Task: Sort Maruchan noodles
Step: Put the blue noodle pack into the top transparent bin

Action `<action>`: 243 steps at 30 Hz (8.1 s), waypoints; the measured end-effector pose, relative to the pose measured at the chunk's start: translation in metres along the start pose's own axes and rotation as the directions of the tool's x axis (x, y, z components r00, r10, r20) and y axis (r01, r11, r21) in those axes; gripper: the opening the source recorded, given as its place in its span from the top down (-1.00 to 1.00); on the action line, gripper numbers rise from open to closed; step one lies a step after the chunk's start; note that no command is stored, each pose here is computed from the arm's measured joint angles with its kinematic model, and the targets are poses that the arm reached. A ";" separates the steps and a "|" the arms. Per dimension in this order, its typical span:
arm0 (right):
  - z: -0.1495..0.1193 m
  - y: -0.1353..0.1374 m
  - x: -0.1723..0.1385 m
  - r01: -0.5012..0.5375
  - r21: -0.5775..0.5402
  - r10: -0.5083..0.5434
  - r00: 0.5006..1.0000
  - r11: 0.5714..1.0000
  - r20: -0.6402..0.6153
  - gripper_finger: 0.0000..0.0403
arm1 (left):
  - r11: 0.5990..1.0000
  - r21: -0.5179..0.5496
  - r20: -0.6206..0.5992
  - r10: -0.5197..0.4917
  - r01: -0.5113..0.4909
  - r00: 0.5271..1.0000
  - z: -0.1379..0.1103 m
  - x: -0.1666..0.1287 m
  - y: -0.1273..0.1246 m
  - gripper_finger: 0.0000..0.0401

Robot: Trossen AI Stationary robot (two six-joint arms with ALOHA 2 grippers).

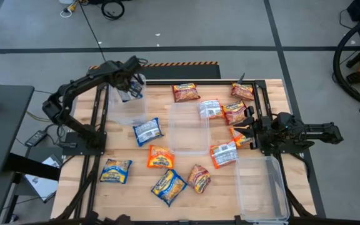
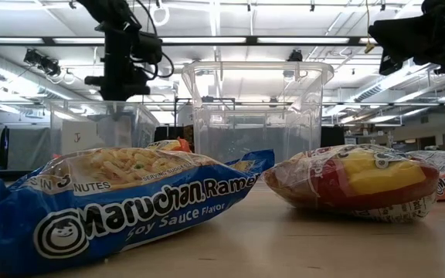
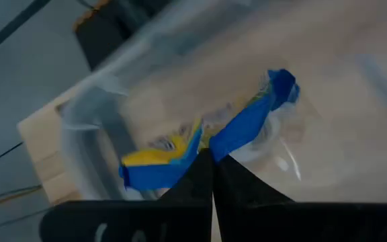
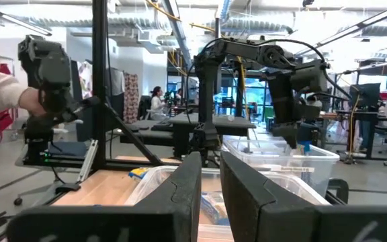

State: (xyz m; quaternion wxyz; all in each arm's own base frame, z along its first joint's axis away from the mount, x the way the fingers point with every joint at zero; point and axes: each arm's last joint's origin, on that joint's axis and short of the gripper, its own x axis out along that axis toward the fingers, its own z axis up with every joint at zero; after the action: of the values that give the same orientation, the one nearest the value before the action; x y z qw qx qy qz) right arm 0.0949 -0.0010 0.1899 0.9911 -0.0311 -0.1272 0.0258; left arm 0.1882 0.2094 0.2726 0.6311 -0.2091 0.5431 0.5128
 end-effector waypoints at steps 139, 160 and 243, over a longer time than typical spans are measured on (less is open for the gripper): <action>0.005 -0.002 0.000 0.051 0.084 -0.055 0.997 0.995 0.049 0.68 | 0.405 -0.677 0.332 -0.577 0.615 0.746 -0.245 0.045 -0.109 0.24; 0.005 -0.002 0.000 0.060 0.085 -0.064 0.997 0.995 0.050 0.68 | 0.452 -0.411 0.253 -0.778 0.792 0.575 -0.250 -0.005 -0.131 0.98; 0.005 -0.004 0.000 0.132 0.097 -0.137 0.990 0.987 0.047 0.68 | 0.648 0.753 -0.107 -0.044 0.110 0.993 0.022 0.013 -0.007 0.81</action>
State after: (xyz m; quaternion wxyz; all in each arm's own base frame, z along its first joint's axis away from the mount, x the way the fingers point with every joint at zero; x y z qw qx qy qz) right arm 0.0934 -0.0048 0.1948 0.9872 0.0247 -0.1540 -0.0343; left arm 0.2029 0.2308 0.2660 0.6601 0.0302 0.7225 0.2033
